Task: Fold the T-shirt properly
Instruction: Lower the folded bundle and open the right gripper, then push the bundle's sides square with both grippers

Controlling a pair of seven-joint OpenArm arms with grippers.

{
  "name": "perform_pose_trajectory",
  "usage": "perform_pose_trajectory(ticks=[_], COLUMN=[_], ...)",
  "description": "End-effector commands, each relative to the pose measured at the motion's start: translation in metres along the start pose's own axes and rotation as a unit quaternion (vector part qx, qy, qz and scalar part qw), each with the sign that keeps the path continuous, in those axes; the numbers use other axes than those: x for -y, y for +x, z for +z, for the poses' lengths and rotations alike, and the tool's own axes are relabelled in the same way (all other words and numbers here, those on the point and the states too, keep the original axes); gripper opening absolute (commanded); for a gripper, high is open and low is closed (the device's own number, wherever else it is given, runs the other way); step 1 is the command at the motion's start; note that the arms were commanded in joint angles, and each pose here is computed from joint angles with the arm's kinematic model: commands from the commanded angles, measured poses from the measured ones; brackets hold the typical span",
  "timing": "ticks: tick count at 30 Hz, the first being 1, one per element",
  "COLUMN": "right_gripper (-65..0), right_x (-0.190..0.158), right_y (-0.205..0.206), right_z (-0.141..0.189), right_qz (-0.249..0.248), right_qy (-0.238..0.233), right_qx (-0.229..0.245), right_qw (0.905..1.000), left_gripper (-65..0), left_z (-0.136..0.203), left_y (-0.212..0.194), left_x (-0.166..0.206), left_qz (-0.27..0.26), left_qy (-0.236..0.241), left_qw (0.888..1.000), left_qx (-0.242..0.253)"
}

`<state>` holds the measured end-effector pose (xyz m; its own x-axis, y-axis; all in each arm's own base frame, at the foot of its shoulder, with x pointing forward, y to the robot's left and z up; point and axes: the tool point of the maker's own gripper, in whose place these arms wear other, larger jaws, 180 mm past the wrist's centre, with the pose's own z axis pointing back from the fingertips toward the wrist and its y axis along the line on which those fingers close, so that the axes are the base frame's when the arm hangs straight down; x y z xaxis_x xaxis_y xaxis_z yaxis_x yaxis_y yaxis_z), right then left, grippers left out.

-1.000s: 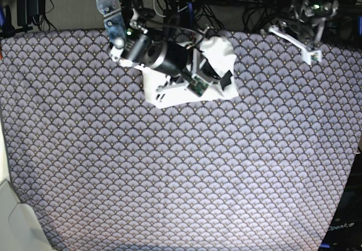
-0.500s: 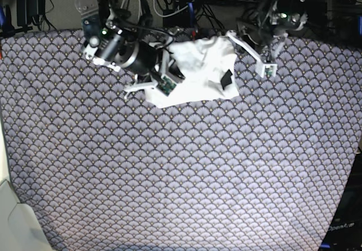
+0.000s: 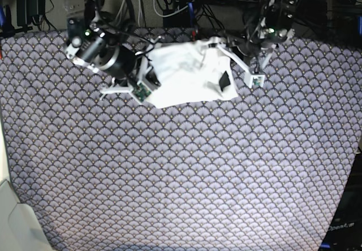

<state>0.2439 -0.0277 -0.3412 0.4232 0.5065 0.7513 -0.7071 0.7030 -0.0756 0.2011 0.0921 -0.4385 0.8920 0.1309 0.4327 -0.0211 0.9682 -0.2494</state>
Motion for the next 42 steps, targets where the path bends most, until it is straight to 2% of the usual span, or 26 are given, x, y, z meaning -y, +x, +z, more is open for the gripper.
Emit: perform_pose_trajectory(ticks=[1,10,18,24,27,30,33,37,42], right_gripper=[-65.0,-65.0,-65.0,-65.0,-65.0,-65.0,-65.0,-65.0,-65.0], right_x=[0.007,0.056,0.088,0.140,0.153,0.152,0.141,0.128,0.124], right_y=[0.016,0.031,-0.003,-0.029,-0.041,-0.059,-0.071,-0.080,-0.079], right_z=[0.004,-0.002,-0.016,0.005,0.015,0.016,0.010,0.002,-0.002], right_qz=[0.004,0.002,-0.002,-0.021,-0.017,-0.026,-0.040,-0.056,-0.063], right_qy=[-0.008,-0.052,-0.058,-0.112,-0.126,-0.122,-0.108,-0.090,-0.086], right_qx=[0.029,0.040,-0.012,-0.042,-0.058,-0.077,-0.072,-0.057,-0.052], right_qw=[0.9995,0.9978,0.9983,0.9926,0.9901,0.9892,0.9908,0.9927,0.9929], left_gripper=[-64.7,-64.7,-64.7,-64.7,-64.7,-64.7,-64.7,-64.7,-64.7], left_z=[-0.004,-0.027,-0.069,-0.094,-0.100,-0.097,-0.084,-0.062,-0.028], left_y=[-0.016,0.002,0.055,0.092,0.109,0.129,0.141,0.128,0.110], left_x=[0.005,0.023,0.051,0.067,0.067,0.070,0.072,0.039,-0.007], left_qz=[0.007,0.030,0.050,0.060,0.060,0.058,0.050,0.055,0.076], left_qy=[-0.006,-0.019,-0.036,-0.039,-0.037,-0.040,-0.048,-0.030,0.001], left_qw=[0.999,0.999,0.998,0.997,0.997,0.997,0.997,0.998,0.997], left_qx=[-0.034,-0.033,-0.028,-0.007,-0.003,0.010,0.017,-0.009,0.012])
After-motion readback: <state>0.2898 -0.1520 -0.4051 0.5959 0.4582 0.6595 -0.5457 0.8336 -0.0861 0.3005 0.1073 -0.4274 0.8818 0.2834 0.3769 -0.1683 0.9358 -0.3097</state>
